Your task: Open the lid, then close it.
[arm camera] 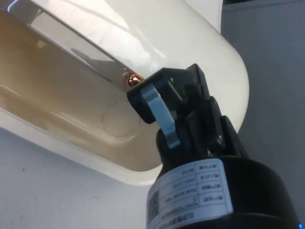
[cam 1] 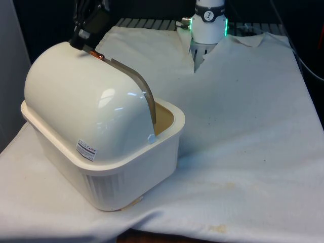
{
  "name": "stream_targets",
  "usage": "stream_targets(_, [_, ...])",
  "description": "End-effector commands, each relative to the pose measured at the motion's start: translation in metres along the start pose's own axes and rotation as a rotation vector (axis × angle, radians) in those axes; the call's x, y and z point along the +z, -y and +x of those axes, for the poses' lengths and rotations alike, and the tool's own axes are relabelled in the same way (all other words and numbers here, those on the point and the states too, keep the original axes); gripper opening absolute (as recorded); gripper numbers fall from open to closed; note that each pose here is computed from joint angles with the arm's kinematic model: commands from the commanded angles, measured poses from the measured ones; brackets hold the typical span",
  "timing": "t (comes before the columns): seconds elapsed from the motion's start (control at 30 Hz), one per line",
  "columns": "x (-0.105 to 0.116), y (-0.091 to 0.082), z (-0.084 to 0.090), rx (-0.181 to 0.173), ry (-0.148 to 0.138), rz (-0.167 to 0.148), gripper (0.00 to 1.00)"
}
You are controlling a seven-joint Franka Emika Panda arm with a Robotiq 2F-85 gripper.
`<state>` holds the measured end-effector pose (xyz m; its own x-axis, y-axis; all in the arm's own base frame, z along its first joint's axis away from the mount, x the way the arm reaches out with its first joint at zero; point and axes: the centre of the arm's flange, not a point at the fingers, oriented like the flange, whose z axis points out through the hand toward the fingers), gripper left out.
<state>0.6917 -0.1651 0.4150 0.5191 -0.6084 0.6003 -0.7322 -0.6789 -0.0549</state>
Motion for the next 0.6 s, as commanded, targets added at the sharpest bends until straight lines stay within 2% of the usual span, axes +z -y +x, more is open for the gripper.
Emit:
stream_targets(0.0, [0.0004,0.0023,-0.0021,0.003,0.025,0.009,0.0])
stream_targets(0.27, [0.0013,0.0067,-0.0017,0.015,0.046,0.011,0.0])
stream_targets(0.3, [0.0018,0.0044,0.0,0.014,0.027,0.002,0.0])
stream_targets(0.33, [0.0018,0.0066,-0.0019,0.017,0.049,0.01,0.0])
stream_targets(0.57, [0.0031,0.0083,-0.0053,0.029,0.069,0.012,0.0])
